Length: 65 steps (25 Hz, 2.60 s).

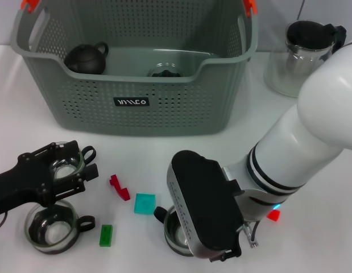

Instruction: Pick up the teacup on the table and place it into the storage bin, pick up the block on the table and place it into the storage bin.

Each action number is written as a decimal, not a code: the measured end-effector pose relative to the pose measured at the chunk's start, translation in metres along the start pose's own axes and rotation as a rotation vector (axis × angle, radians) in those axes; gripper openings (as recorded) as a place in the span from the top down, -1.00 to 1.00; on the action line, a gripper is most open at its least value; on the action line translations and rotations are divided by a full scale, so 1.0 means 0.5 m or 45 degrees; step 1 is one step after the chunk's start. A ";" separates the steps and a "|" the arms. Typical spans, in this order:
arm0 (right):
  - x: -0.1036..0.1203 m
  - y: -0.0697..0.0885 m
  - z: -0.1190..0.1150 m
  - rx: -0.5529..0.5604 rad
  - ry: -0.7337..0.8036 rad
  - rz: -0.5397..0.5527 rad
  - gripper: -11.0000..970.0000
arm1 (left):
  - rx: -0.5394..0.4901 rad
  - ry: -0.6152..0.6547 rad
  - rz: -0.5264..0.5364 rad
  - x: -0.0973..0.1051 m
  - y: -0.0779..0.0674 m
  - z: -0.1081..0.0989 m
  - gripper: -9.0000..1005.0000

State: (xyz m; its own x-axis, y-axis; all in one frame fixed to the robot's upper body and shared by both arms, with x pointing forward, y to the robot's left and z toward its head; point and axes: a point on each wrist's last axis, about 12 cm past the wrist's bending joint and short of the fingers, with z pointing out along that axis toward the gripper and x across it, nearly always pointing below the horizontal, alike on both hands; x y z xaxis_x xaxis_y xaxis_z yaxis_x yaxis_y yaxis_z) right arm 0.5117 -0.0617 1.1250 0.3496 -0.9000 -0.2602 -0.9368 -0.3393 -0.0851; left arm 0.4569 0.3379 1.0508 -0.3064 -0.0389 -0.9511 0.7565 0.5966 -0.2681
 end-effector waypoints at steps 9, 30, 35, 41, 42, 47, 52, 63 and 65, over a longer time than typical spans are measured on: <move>-0.002 -0.002 -0.001 -0.010 -0.027 0.018 0.47 | 0.002 -0.001 0.002 -0.001 0.001 0.001 -0.59; 0.116 -0.066 -0.291 0.152 -0.968 0.513 0.87 | 0.006 -0.002 0.004 -0.004 0.002 0.004 -0.59; 0.135 -0.115 -0.333 0.430 -1.181 0.719 0.87 | 0.009 -0.003 0.005 -0.005 0.003 0.007 -0.59; 0.103 -0.210 -0.338 0.701 -1.125 0.866 0.87 | 0.005 -0.002 0.004 -0.006 0.004 0.009 -0.59; 0.095 -0.232 -0.332 0.717 -1.081 0.893 0.87 | 0.003 -0.001 0.003 -0.005 0.004 0.009 -0.59; 0.045 -0.330 -0.267 0.675 -0.895 1.019 0.87 | 0.001 0.001 0.002 -0.004 0.004 0.009 -0.59; 0.019 -0.387 -0.184 0.740 -0.705 1.100 0.87 | 0.007 0.001 0.000 -0.003 0.002 0.012 -0.59; 0.030 -0.387 -0.114 0.803 -0.613 1.185 0.87 | 0.004 0.004 -0.010 -0.002 0.006 0.028 -0.59; 0.034 -0.382 -0.109 0.788 -0.597 1.181 0.87 | 0.008 0.004 -0.006 -0.003 0.007 0.030 -0.59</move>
State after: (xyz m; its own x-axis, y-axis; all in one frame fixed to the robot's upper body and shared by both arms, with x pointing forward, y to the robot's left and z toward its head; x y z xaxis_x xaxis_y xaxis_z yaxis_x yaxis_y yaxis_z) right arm 0.6974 -0.0272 1.1891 -0.3767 -0.5018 -0.7786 -0.7209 0.6867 -0.0938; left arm 0.4686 0.3280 1.0492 -0.3119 -0.0390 -0.9493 0.7585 0.5915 -0.2735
